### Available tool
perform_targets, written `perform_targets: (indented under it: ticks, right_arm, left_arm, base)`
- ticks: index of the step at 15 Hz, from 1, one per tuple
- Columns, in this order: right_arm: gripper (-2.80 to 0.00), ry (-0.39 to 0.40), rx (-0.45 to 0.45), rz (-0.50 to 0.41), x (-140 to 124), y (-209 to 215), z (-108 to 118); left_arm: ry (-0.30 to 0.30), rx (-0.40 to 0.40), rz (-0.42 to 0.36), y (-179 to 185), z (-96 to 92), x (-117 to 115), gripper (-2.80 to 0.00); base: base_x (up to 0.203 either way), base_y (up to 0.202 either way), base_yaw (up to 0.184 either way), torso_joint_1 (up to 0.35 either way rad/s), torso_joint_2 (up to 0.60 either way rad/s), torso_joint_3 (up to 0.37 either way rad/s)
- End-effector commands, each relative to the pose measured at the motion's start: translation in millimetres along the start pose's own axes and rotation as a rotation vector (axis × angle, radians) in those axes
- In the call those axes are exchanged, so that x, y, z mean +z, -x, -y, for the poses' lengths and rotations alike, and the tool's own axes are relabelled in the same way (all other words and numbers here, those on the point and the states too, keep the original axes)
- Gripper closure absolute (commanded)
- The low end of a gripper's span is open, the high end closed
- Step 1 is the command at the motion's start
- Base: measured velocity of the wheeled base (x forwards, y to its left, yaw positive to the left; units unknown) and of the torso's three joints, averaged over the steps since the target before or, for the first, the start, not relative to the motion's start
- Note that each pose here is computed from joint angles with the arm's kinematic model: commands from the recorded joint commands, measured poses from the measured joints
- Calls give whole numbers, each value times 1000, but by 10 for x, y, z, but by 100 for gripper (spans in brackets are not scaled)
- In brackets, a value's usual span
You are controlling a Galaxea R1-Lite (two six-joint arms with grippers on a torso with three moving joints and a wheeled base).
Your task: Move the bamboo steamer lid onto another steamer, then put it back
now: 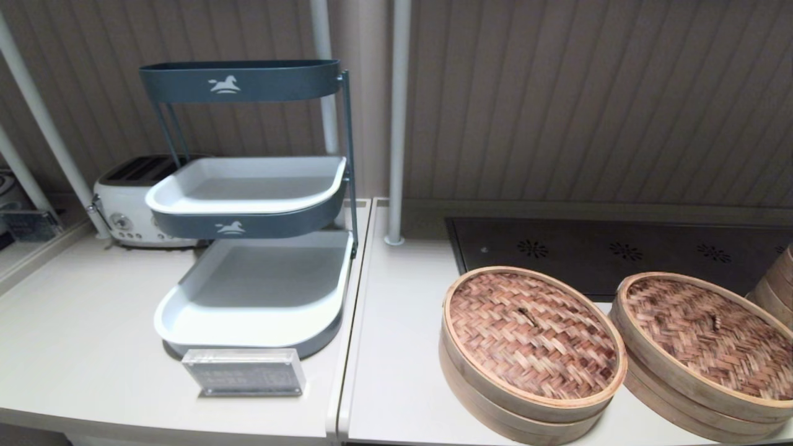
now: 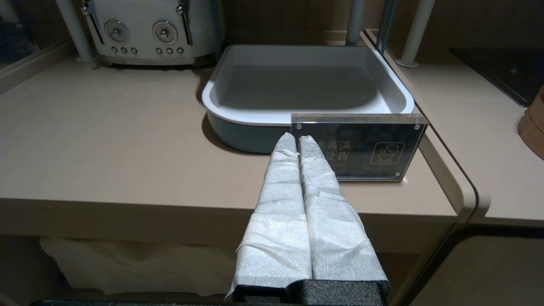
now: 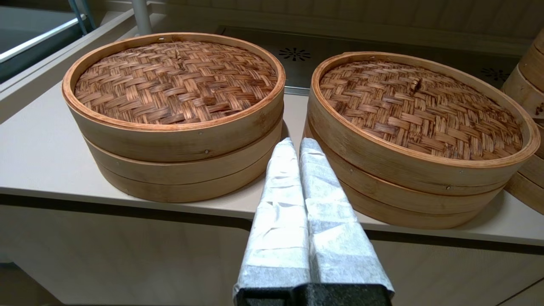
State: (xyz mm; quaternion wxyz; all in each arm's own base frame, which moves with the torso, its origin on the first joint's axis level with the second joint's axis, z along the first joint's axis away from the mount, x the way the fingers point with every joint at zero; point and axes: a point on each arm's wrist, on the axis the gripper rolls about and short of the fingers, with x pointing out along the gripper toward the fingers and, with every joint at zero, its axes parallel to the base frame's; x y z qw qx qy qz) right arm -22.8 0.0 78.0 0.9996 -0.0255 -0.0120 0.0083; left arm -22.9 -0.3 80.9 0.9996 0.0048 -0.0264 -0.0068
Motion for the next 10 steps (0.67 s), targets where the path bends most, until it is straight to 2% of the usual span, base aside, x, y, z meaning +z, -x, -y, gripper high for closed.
perform_targets:
  ticks: [1, 10]
  right_arm:
    - [0, -6, 2, -27, -68, -19, -3]
    - [0, -24, -4, -27, -68, -19, -2]
  left_arm:
    - [0, 0, -25, -16, 0, -78, 0]
    - [0, 0, -25, -16, 0, -78, 0]
  base:
    - [0, 0, 0, 0, 0, 0]
    - [0, 0, 0, 0, 0, 0]
